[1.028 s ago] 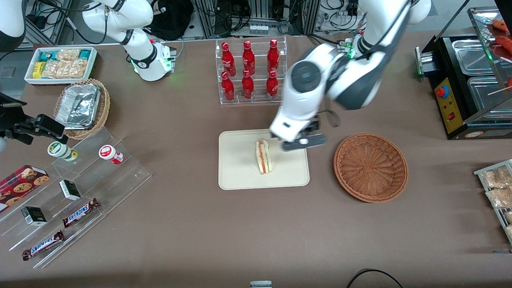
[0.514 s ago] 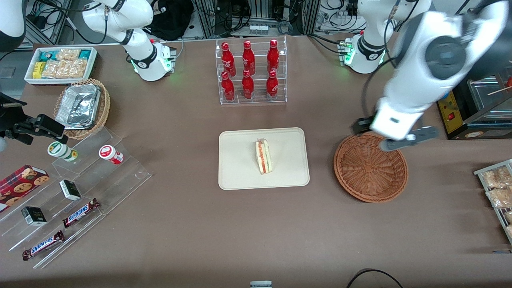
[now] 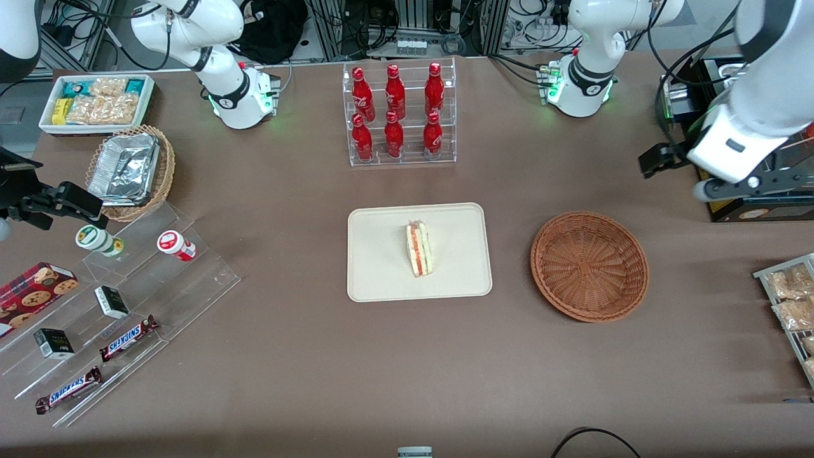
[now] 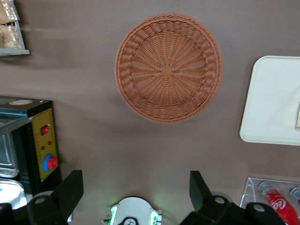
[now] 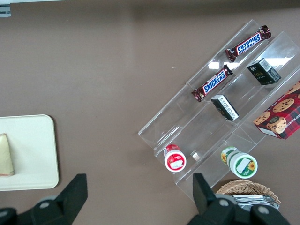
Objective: Place sandwich from basket to tray
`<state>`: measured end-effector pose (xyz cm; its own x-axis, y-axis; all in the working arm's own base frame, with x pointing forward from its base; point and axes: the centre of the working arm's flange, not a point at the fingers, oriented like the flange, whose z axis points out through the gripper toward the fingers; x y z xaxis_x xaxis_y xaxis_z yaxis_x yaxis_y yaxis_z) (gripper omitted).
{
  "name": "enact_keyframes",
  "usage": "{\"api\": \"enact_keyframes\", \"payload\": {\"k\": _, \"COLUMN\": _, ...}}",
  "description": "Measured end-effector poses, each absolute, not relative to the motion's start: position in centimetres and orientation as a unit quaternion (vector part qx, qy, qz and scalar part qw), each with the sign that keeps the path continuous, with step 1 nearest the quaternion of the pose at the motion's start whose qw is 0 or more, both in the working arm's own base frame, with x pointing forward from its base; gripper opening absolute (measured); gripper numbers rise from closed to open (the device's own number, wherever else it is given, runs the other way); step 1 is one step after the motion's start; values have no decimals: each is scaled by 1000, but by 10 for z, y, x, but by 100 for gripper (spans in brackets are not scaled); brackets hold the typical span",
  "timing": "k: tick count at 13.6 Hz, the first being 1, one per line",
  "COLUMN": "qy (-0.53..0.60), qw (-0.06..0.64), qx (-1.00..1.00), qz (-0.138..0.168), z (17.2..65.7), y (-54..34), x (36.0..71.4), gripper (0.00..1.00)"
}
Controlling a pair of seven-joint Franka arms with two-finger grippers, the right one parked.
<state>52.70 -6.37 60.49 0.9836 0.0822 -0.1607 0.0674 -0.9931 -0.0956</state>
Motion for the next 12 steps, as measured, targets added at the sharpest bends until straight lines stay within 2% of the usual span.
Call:
{"api": "enact_keyframes", "payload": {"k": 7, "qy": 1, "qw": 27, "qx": -997, "qz": 77, "z": 612, "y": -51, "x": 529, "gripper": 100}}
{"api": "enact_keyframes", "payload": {"k": 12, "qy": 14, "qw": 20, "qx": -998, "qz": 61, "z": 617, "y": -51, "x": 533, "gripper": 100}}
